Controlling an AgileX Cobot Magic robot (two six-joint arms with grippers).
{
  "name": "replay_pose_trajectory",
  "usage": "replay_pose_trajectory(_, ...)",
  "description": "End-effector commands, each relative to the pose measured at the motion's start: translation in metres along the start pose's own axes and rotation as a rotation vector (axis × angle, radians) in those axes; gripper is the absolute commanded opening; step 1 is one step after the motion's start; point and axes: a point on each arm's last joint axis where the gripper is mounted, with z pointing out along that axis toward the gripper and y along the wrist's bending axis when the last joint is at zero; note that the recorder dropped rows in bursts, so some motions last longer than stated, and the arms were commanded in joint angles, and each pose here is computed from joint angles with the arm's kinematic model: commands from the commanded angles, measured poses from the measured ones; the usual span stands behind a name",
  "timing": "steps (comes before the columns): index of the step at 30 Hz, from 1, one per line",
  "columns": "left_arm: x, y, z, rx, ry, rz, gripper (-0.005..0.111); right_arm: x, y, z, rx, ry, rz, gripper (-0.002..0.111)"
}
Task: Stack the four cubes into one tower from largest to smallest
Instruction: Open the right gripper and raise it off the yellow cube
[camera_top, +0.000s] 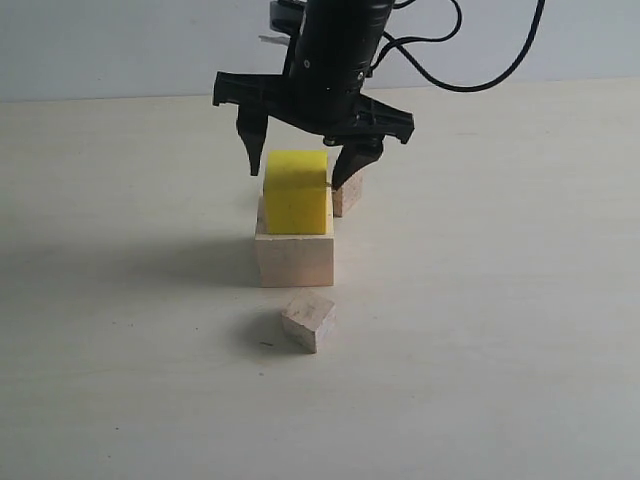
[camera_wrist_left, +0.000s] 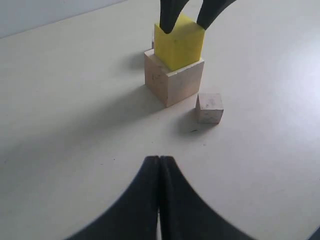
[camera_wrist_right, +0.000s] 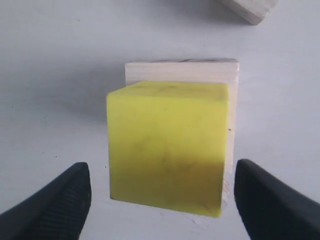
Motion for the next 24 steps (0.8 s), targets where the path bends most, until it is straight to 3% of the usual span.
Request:
replay_pose_trajectory(1, 0.001, 0.0, 0.0, 0.007, -0.011, -0.003, 0.0, -0.002, -0.002, -0.014, 0.013, -0.049, -0.027, 0.075)
replay_pose_trajectory(15, 0.001, 0.0, 0.0, 0.007, -0.011, -0.003, 0.0, -0.004, -0.01, -0.051, 0.055, -0.19, -0.101, 0.075)
replay_pose_trajectory(24, 0.001, 0.0, 0.0, 0.007, -0.011, -0.003, 0.0, -0.022, -0.053, -0.085, 0.141, -0.238, -0.096, 0.071)
